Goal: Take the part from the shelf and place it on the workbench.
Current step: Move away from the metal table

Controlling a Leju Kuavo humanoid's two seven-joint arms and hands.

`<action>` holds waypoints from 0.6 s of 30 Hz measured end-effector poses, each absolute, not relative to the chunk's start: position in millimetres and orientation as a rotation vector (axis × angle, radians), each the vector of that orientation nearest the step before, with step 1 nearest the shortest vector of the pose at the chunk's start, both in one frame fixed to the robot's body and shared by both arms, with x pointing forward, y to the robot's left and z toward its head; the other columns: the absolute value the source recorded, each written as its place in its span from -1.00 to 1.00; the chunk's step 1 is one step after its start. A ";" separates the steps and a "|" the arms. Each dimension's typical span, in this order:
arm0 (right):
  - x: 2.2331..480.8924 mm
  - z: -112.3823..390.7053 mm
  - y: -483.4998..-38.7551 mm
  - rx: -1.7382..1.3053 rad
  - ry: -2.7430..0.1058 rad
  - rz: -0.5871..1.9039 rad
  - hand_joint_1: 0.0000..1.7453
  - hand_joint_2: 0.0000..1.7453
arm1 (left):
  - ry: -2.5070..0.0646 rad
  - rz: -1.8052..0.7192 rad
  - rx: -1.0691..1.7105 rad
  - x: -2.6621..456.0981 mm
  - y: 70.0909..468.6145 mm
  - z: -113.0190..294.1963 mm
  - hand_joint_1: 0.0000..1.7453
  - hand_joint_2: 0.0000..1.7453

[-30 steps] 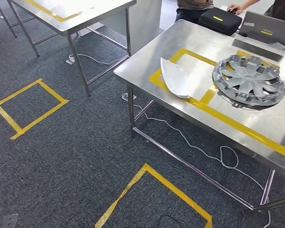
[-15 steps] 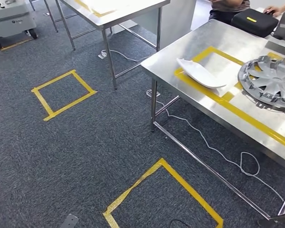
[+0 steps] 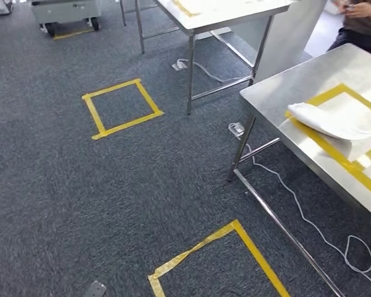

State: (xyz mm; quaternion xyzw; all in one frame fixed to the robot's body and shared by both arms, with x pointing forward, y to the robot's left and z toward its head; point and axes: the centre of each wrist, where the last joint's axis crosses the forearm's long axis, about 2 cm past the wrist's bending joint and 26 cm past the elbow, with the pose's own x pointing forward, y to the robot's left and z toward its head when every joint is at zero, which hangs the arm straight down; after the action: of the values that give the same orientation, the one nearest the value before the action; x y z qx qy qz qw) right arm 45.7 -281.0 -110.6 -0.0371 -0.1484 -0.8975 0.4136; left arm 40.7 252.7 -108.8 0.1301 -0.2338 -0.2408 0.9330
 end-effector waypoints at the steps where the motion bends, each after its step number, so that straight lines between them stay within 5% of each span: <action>1: 44.6 -110.8 -281.2 -0.095 -0.373 -2.256 -1.00 -1.00 | -0.484 -0.493 0.264 41.3 252.4 -108.7 -1.00 -1.00; 18: 43.7 -111.0 -287.6 -0.106 -0.396 -2.267 -1.00 -1.00 | -0.521 -0.511 0.241 41.8 247.1 -108.3 -1.00 -1.00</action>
State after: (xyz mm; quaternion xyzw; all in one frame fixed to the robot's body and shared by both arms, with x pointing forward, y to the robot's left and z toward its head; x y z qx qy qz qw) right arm 43.7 -287.6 -111.0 -0.0420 -0.1570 -0.8989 0.4069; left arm 41.8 247.1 -108.3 0.1177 -0.2544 -0.2493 0.9270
